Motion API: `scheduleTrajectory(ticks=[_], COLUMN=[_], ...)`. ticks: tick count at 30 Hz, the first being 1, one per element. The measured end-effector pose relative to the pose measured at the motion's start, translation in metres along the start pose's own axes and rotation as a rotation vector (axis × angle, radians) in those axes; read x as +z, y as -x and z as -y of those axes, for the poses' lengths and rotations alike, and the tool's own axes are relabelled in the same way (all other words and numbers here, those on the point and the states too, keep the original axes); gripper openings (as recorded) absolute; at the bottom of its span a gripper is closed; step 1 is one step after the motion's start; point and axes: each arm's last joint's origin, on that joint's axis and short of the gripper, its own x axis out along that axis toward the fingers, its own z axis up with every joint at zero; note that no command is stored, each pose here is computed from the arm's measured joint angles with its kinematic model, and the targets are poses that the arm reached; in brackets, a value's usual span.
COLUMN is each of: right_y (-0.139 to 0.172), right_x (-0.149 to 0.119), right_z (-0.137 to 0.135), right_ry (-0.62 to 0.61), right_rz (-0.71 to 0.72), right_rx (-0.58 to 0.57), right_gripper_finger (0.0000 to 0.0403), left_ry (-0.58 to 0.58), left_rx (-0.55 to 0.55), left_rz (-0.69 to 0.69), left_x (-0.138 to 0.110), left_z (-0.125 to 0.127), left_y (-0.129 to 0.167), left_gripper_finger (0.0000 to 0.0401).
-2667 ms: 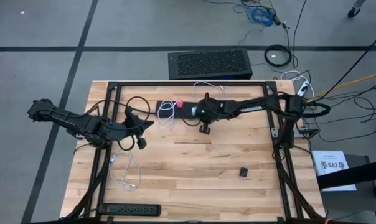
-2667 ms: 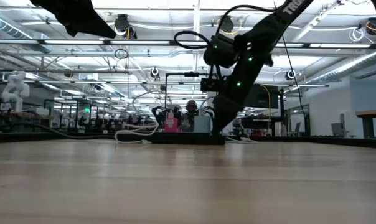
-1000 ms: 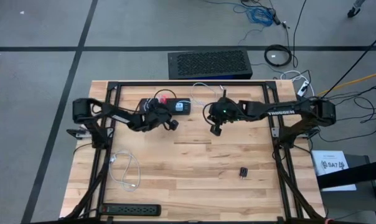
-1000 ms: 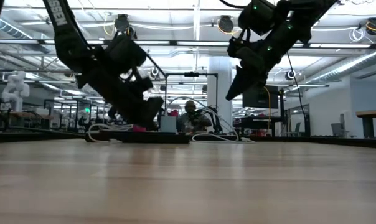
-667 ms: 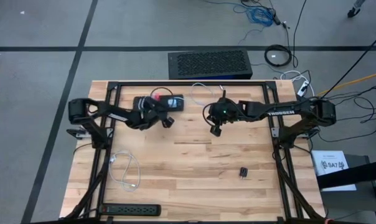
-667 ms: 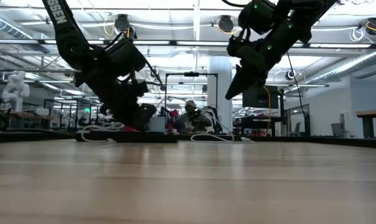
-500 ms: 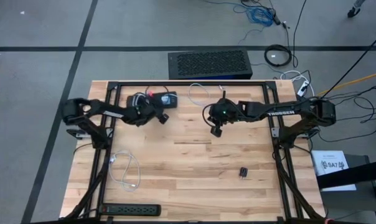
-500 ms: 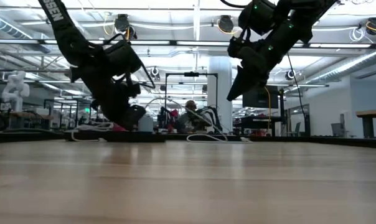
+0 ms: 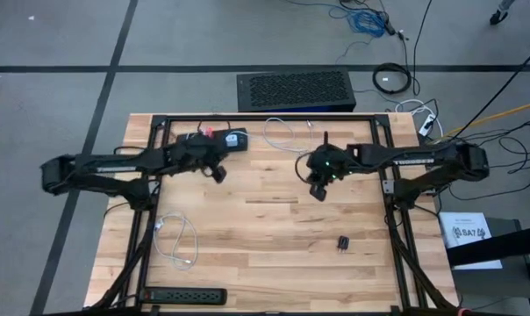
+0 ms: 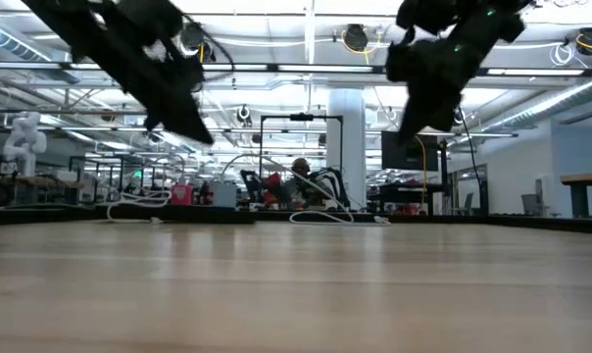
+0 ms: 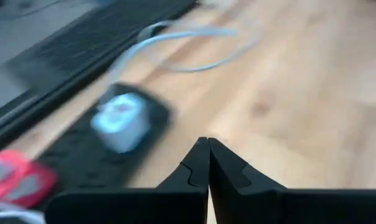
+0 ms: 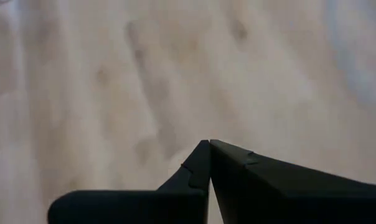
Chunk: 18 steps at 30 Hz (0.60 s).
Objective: Insert USB
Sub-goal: Move the center black outlet extension to the top left of the table, then insert the black charger adapter into the bottom left black outlet extension
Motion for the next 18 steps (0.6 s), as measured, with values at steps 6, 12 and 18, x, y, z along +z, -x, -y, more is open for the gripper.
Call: scheduleTrajectory(ticks=[6,12,18], right_y=[0.009,0.017,0.029], right_x=[-0.031,-0.058,-0.088], right_z=[-0.035,-0.074,-0.094], right_ry=[-0.076,-0.302,-0.533], right_rz=[-0.244,-0.459,-0.615], right_rx=[0.122,0.222,0.057], right_gripper_finger=[0.0,0.0007,0.0062], left_ry=[-0.062,-0.037,-0.078], left_rx=[-0.283,-0.41,-0.398], left_rz=[0.03,-0.081,-0.102], left_x=[-0.003,-0.02,-0.029], left_z=[0.027,0.049,0.067], left_y=[0.046,0.063,0.061], left_gripper_finger=[0.0004,0.0004,0.0004])
